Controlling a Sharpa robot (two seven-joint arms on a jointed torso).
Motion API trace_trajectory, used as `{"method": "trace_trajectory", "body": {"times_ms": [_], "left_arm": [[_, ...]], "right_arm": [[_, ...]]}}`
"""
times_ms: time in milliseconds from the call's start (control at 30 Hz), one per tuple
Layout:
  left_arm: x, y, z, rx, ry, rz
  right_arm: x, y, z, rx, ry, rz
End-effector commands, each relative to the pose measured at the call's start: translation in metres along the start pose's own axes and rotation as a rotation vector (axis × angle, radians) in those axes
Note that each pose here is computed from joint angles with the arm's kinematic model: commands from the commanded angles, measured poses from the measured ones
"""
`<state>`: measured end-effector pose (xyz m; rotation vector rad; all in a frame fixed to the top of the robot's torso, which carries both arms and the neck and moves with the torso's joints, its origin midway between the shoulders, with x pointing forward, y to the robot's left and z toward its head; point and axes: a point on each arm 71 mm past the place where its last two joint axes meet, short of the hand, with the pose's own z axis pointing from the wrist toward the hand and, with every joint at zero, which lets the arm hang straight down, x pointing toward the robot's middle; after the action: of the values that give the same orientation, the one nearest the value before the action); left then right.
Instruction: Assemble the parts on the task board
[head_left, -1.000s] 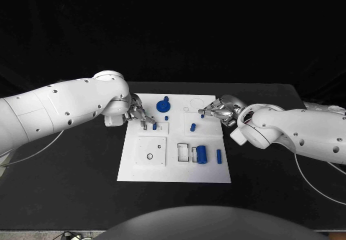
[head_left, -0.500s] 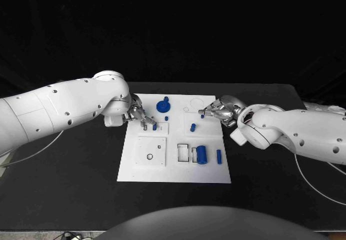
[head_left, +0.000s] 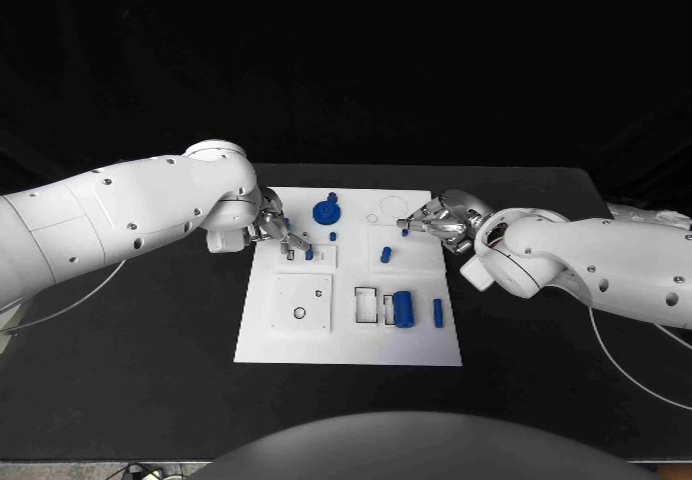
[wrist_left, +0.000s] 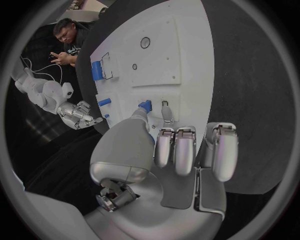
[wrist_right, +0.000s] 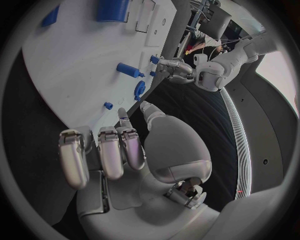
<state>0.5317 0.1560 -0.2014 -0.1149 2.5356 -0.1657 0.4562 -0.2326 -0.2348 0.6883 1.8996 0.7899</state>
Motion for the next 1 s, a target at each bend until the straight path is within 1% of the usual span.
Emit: {"method": "trace_trajectory", "body": {"times_ms": [33,1000], "left_arm": [[0.0033,-0.0018,0.0006,0.007,0.024,0.016],[0.0047,-0.0016,0.0009,-0.004,0.047,0.036]], "right_arm": [[0.0009,0.0006,0.0,-0.008,0.004,-0.008],[0.0013,0.0005,0.0003,-0.009,0.003,-0.008]]}}
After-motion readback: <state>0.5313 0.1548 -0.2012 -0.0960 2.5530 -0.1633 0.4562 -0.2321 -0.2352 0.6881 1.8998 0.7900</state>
